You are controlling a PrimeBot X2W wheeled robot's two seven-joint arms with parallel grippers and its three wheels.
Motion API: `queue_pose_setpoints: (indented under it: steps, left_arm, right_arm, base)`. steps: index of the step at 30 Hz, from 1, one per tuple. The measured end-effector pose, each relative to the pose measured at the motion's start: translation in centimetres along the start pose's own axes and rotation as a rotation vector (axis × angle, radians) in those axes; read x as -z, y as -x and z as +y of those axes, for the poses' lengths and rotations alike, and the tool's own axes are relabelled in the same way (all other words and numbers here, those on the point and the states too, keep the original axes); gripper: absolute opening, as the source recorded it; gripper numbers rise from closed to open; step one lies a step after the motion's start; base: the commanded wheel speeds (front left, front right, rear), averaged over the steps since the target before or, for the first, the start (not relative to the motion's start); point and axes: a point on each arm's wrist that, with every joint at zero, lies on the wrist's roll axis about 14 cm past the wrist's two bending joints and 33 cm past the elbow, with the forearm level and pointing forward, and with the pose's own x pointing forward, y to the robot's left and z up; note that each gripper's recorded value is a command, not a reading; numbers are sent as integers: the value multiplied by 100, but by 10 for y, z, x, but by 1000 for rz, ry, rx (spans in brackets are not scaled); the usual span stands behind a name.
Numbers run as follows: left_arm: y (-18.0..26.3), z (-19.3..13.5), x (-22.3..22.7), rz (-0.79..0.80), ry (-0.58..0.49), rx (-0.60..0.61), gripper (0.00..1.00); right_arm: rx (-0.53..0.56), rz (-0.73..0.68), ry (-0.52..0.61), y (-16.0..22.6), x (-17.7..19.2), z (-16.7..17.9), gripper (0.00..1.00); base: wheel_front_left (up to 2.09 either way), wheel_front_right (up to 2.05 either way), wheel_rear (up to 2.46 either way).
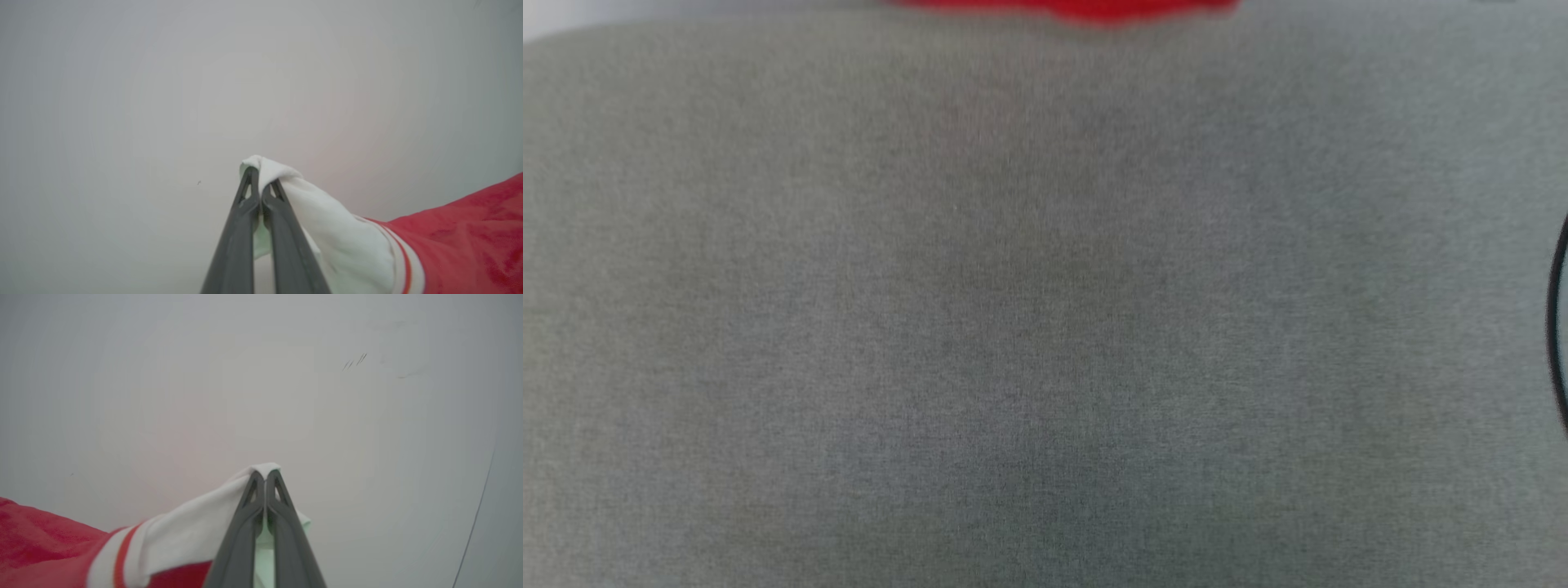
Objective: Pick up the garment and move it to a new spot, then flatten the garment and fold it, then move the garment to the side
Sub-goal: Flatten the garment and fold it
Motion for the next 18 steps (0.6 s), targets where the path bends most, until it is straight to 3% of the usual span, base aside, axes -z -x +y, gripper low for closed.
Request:
queue_pose_setpoints:
  steps: [2, 6, 14, 18]
  left_arm:
    - [-9, 2, -8, -101, -26, -3, 0]
    - [-23, 5, 25, -122, -25, -13, 0]
    - [-3, 14, 154, 207, -5, -31, 0]
    - [21, 11, 196, 385, 5, -19, 0]
  right_arm:
    - [8, -64, 49, -9, 1, -5, 0]
    - [-14, 1, 109, -16, 45, 2, 0]
    - [-67, 275, 13, 15, 160, 38, 0]
    - [-96, 394, -32, 34, 186, 57, 0]
  base:
    - [0, 0, 0]
    - [0, 0, 0]
    - [0, 0, 0]
    - [0, 0, 0]
